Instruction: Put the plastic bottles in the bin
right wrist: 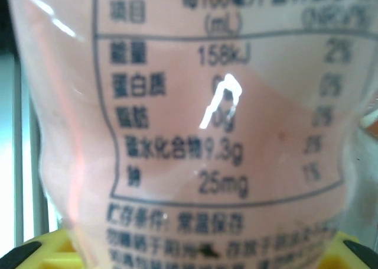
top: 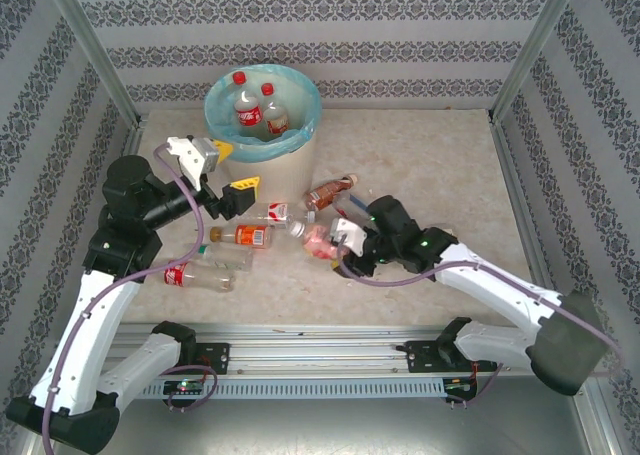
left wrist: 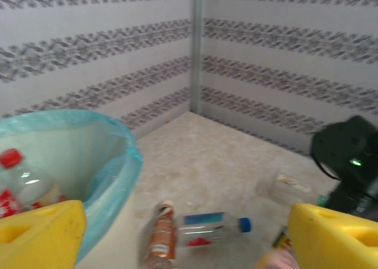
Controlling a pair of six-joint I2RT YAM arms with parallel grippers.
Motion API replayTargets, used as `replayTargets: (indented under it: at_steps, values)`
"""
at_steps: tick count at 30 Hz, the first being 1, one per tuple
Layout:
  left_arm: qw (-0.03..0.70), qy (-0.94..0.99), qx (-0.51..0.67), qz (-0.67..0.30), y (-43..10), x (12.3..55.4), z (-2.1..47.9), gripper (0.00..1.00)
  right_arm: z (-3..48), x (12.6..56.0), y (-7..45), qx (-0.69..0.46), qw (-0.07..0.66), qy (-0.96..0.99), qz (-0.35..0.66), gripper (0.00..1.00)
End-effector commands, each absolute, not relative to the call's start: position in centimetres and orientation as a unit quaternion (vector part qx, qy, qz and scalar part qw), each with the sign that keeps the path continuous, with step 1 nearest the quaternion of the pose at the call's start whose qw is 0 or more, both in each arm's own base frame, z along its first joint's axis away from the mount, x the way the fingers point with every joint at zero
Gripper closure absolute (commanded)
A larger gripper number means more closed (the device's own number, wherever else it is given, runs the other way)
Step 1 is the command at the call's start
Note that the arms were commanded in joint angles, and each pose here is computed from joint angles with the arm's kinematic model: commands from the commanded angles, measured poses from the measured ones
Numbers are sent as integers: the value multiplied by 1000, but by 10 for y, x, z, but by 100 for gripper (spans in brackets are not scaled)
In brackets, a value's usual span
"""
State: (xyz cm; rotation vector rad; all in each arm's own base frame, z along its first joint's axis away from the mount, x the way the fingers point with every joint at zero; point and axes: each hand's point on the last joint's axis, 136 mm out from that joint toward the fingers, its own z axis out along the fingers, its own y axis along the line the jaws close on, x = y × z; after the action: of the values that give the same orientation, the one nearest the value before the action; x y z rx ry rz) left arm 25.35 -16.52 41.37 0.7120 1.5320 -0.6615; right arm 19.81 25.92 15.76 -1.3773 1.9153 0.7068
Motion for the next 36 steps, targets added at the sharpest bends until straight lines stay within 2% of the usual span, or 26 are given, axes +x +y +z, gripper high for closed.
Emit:
replayTargets:
  at_steps: [1,4,8,13,22,26,31,33,36]
  values:
    - [608,620,339,-362,-183,238,431,17,207,198,270,-477,387,696,372,54]
    - [581,605,337,-427,-195,239,439,22,234,198,270,-464,415,675,396,55]
    - [530,575,352,-515,-211,235,443,23,268,195,273,-453,453,641,423,55]
    - [491,564,348,-565,-218,237,440,25,300,192,278,-454,478,611,438,55]
    - [463,572,363,-571,-228,230,433,24,328,185,296,-476,478,581,456,55]
    - [426,559,396,-591,-238,215,430,23,331,183,308,-488,467,572,467,55]
    - [447,547,403,-582,-239,211,431,24,332,180,323,-502,449,562,480,55]
    - [452,545,407,-577,-239,210,431,26,331,179,328,-507,439,561,485,55]
    - [460,548,407,-569,-238,211,427,36,326,176,335,-515,423,557,495,55]
